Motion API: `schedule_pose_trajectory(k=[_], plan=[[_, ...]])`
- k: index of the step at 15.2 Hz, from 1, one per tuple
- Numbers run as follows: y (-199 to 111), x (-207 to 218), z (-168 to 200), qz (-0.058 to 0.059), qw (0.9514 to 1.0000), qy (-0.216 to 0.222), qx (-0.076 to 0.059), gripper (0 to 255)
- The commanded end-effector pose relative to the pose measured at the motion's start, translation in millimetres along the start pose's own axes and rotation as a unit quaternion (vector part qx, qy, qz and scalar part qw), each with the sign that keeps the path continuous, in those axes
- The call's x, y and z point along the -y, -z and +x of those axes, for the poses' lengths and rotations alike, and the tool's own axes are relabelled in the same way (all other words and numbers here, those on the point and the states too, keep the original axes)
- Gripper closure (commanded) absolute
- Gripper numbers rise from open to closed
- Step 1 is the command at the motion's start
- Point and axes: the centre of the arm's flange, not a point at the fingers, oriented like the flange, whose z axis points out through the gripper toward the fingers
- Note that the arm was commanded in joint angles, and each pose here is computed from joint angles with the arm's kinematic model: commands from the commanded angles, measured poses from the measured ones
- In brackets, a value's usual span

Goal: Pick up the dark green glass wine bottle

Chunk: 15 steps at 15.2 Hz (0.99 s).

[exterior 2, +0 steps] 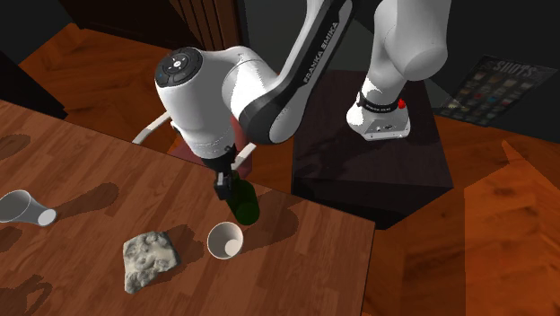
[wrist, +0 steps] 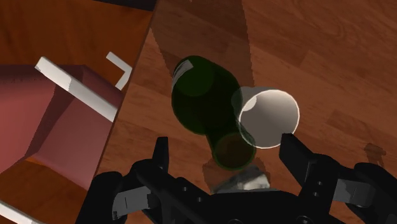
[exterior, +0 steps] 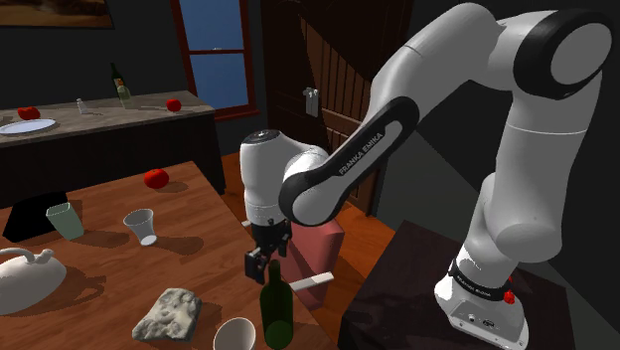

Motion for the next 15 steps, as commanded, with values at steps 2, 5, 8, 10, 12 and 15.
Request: schedule_pose_trajectory(k=[2,5,8,10,12,15], plan=[[-9,0,0,0.0,1.0,0.0,0.0,0],[-8,1,0,0.0,1.0,0.0,0.0,255],[-8,1,0,0.0,1.0,0.0,0.0,255],[-8,1,0,0.0,1.0,0.0,0.0,255],[-9,0,0,0.0,1.0,0.0,0.0,255],[7,1,-1,0.0,1.0,0.0,0.0,255]])
